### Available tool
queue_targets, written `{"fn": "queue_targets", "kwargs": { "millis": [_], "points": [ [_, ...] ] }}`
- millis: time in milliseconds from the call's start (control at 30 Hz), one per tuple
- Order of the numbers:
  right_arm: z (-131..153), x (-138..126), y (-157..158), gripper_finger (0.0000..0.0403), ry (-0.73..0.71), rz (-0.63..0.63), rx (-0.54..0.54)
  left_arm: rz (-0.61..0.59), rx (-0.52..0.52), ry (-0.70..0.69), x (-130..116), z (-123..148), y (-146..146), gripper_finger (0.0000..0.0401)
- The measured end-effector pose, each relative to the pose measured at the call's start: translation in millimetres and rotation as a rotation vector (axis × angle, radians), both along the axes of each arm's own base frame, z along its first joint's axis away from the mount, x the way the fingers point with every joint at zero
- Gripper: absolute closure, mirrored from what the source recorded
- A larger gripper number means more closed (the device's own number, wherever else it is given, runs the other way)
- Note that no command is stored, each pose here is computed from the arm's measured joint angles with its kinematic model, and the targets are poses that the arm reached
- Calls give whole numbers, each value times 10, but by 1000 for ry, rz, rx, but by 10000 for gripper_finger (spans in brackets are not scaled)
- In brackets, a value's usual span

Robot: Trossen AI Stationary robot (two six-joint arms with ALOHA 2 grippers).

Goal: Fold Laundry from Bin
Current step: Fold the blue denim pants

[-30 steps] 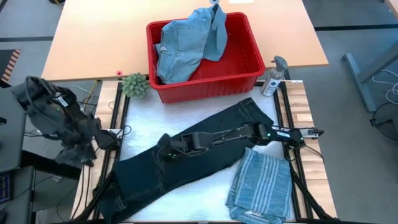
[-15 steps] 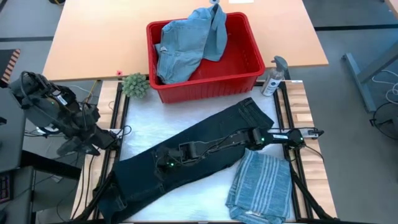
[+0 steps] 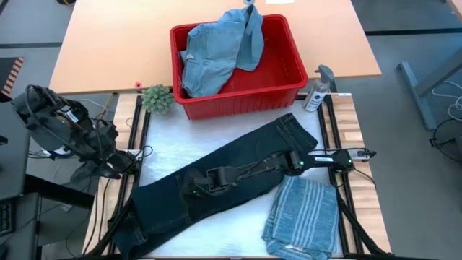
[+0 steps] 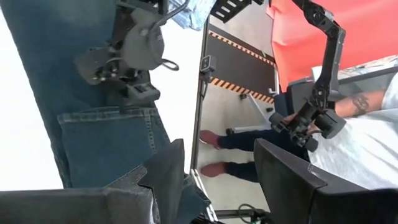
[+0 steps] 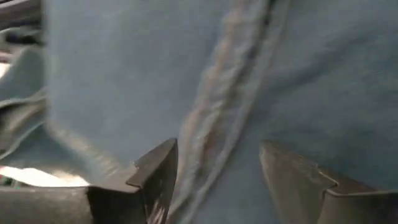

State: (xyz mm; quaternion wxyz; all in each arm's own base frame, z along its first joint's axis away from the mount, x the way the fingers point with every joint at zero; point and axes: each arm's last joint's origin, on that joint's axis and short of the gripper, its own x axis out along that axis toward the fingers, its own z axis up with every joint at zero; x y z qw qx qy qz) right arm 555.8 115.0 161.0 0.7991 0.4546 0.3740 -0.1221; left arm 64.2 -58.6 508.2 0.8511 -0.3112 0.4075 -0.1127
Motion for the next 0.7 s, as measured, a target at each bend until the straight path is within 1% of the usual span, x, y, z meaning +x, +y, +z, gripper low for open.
{"fn": "queue_targets", "kwargs": {
  "millis": [100,233,367,500,567,700],
  "points": [
    [-8,8,-73,155,15,-3,29,-2,13,-5,14,-3,-11,221],
    [3,5,-59,158,14,9,34,-10,27,-3,41,-10,-38,221],
    [0,-3,-30,158,10,12,-5,-12,35,1,63,-15,-61,221],
    [43,34,-8,158,-52,12,1,-15,41,-3,64,-15,-60,221],
    [48,39,-7,158,-60,8,-4,-5,47,-9,67,-15,-58,221],
    [39,32,17,158,-64,-16,-46,-1,53,-14,67,-15,-55,221]
  ]
}}
